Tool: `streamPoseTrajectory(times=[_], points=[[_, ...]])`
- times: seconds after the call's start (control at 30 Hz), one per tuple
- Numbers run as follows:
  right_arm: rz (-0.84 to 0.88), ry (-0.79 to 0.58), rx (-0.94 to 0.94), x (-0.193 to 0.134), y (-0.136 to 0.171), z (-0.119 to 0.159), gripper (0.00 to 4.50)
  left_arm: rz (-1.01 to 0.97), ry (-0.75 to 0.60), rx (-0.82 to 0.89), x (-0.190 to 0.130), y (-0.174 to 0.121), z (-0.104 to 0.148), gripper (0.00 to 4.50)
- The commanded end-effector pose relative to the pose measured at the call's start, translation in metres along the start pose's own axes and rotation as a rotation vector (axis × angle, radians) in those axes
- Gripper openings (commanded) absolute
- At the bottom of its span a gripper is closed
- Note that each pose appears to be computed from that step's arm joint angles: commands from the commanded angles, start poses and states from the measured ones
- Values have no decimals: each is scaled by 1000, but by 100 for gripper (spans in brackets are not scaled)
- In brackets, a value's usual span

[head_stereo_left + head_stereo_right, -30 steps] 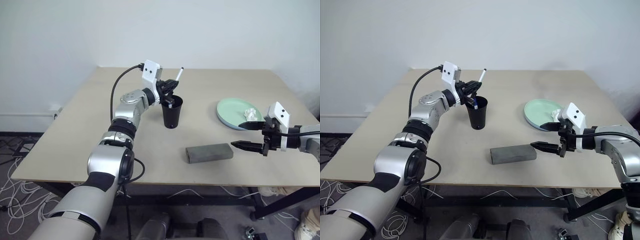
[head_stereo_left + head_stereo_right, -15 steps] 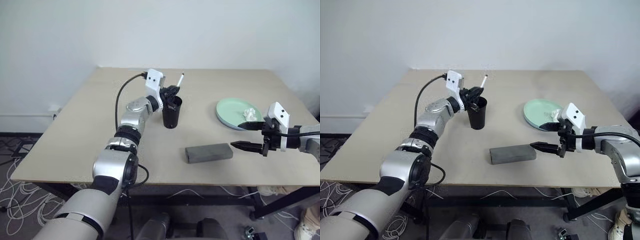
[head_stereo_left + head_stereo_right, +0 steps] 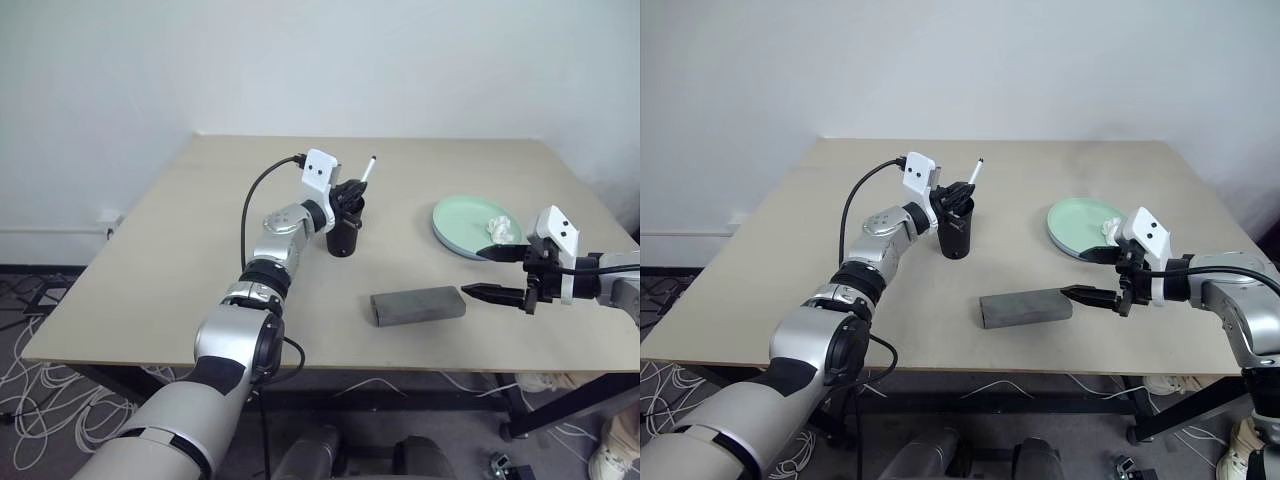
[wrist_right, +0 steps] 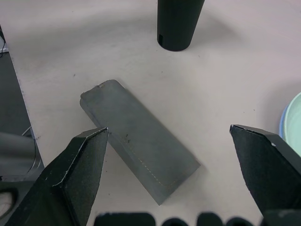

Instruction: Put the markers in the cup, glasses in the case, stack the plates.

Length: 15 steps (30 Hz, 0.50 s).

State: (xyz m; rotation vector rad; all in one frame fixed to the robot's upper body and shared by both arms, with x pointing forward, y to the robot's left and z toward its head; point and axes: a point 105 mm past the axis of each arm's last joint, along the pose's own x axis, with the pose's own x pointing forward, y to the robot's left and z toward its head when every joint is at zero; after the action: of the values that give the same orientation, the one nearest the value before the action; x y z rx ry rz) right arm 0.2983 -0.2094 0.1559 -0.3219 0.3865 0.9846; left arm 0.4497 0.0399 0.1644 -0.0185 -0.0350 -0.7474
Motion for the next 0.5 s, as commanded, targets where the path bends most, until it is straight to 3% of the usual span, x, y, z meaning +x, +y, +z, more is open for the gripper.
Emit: streamPoseTrajectory(times=[0.03, 0.37, 0.5], points=[[-21, -38, -41, -6, -2, 14, 450, 14, -35, 24, 1, 3, 12, 5], [-19, -38, -42, -6, -2, 15, 450, 42, -20, 3, -1, 9, 11, 5], [-19, -39, -42, -5, -2, 15, 450, 51, -16, -9, -1, 11, 11, 118]])
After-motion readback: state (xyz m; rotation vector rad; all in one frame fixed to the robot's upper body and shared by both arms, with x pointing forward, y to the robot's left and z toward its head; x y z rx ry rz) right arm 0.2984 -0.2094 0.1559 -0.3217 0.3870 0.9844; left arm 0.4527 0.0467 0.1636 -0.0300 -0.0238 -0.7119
